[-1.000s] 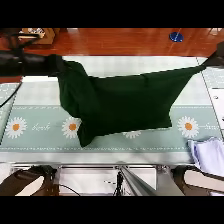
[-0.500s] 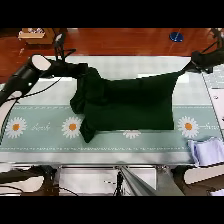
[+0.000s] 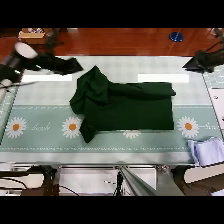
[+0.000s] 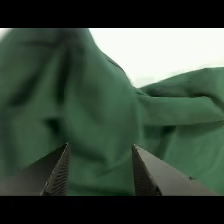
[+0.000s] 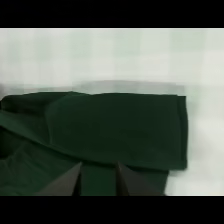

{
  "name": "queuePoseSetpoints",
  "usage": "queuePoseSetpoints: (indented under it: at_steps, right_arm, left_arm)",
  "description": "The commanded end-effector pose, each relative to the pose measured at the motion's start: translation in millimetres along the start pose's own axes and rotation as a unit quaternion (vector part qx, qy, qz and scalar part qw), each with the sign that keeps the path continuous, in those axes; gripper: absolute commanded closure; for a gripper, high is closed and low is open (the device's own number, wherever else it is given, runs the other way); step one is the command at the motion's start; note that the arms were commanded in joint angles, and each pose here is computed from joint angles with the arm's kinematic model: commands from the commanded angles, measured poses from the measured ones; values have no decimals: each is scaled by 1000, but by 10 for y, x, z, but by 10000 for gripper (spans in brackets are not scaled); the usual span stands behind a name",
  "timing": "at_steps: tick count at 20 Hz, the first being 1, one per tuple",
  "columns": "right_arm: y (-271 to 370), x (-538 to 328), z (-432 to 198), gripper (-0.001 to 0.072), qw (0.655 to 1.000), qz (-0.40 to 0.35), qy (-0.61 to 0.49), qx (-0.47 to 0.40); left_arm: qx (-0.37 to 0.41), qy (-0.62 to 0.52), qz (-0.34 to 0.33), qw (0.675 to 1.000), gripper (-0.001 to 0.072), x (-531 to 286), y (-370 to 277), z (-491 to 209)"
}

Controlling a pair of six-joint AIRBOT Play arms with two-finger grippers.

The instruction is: Fold the shirts.

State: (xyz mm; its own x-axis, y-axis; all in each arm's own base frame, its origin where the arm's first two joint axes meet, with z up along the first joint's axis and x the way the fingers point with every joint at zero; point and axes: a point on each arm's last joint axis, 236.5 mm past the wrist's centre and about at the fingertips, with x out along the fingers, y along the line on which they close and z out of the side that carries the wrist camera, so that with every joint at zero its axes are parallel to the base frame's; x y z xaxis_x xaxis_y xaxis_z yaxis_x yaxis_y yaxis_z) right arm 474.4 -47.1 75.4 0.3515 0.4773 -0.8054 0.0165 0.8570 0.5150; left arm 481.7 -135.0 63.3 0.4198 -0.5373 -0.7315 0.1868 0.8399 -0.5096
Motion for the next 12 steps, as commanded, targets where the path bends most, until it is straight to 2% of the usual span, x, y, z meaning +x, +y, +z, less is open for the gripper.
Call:
queuePoseSetpoints:
  at_steps: [1,3,4,7,9,12]
  right_arm:
    - [-366,-552,-261,405,996,-87,21,-17]
    - [-724,-738,-545,405,986,-152,58,28]
    - [-793,-730,-650,406,985,-151,70,47]
    - [-747,-396,-990,403,987,-81,115,76]
    - [-629,-124,-1245,390,984,-23,149,89]
    - [-483,134,-1437,390,981,40,164,98]
  left_arm:
    - [-22,47,13,999,238,-781,367,-82]
    - [-58,75,16,995,238,-1065,575,-346]
    - [-69,96,13,993,238,-1119,637,-533]
    - [-117,156,-12,981,238,-920,707,-1235]
    - [-142,198,-52,969,237,-670,628,-1705]
    - [-172,190,-76,964,236,-370,630,-1980]
